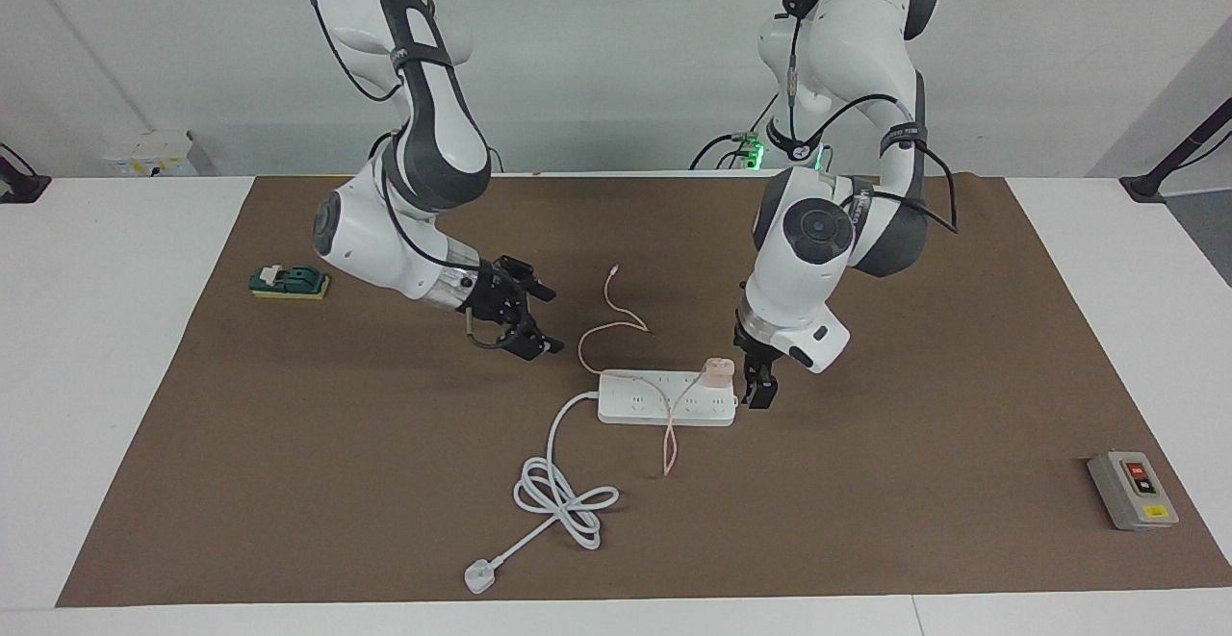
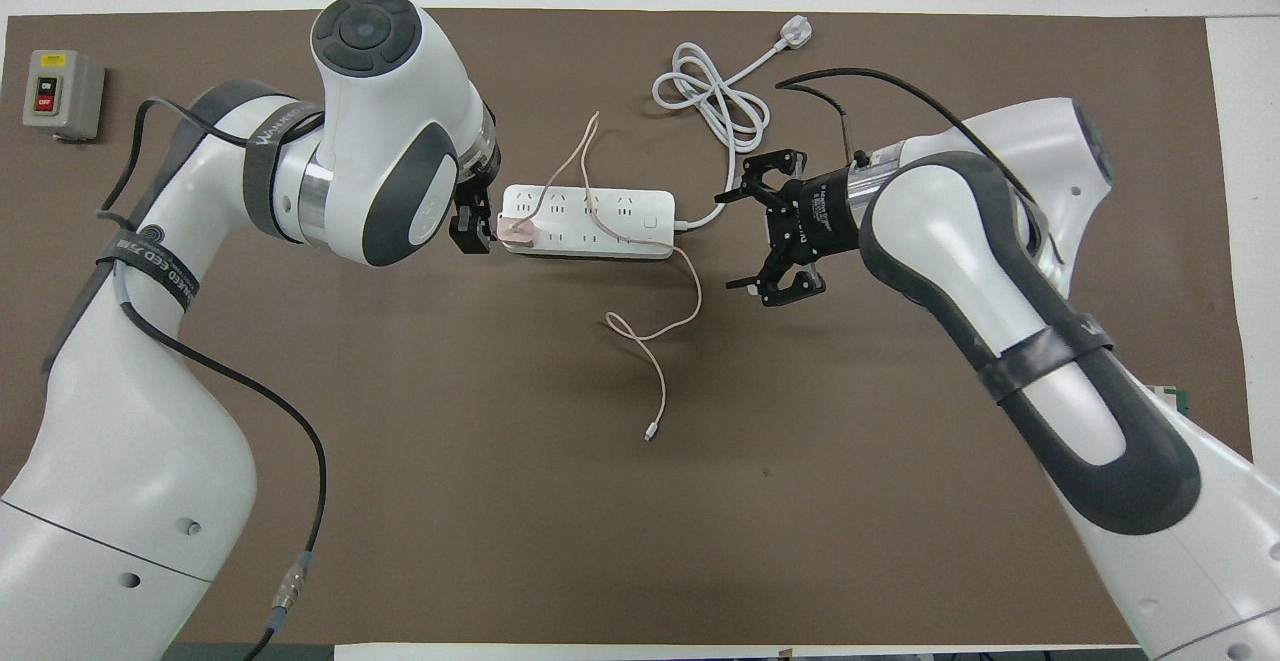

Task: Unplug charger and place it aside
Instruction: 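Grasp the pink charger with the left gripper while the right gripper holds the strip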

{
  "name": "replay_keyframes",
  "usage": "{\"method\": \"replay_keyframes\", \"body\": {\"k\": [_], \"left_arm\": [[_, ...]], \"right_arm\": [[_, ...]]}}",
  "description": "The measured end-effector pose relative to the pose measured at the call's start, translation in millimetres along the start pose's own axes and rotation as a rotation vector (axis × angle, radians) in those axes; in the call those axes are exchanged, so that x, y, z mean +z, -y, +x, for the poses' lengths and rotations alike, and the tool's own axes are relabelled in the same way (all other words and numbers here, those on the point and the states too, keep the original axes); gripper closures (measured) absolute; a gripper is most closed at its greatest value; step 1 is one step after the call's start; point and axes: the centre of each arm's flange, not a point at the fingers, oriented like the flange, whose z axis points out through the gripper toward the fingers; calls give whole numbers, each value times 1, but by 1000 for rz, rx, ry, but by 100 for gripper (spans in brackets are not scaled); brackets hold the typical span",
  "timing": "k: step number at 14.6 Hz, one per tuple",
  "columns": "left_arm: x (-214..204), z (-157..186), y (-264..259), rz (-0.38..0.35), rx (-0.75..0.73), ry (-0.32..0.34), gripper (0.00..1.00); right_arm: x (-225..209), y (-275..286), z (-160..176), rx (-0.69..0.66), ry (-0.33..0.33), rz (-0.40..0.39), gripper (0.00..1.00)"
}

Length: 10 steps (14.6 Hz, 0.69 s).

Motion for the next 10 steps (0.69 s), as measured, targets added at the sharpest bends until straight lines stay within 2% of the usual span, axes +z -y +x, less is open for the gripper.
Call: {"method": "replay_keyframes", "body": {"k": [2,4,10], "left_arm": [[1,-1,0,2,-9,-1,0],[5,-1,2,14,-23,-8,0],[23,-18,14,37,-36,-46,0]], "right_arm": [[26,3,6,73,59,28,0],[36,11,12,103,82,44,0],[68,31,7,87,75,53,0]]}}
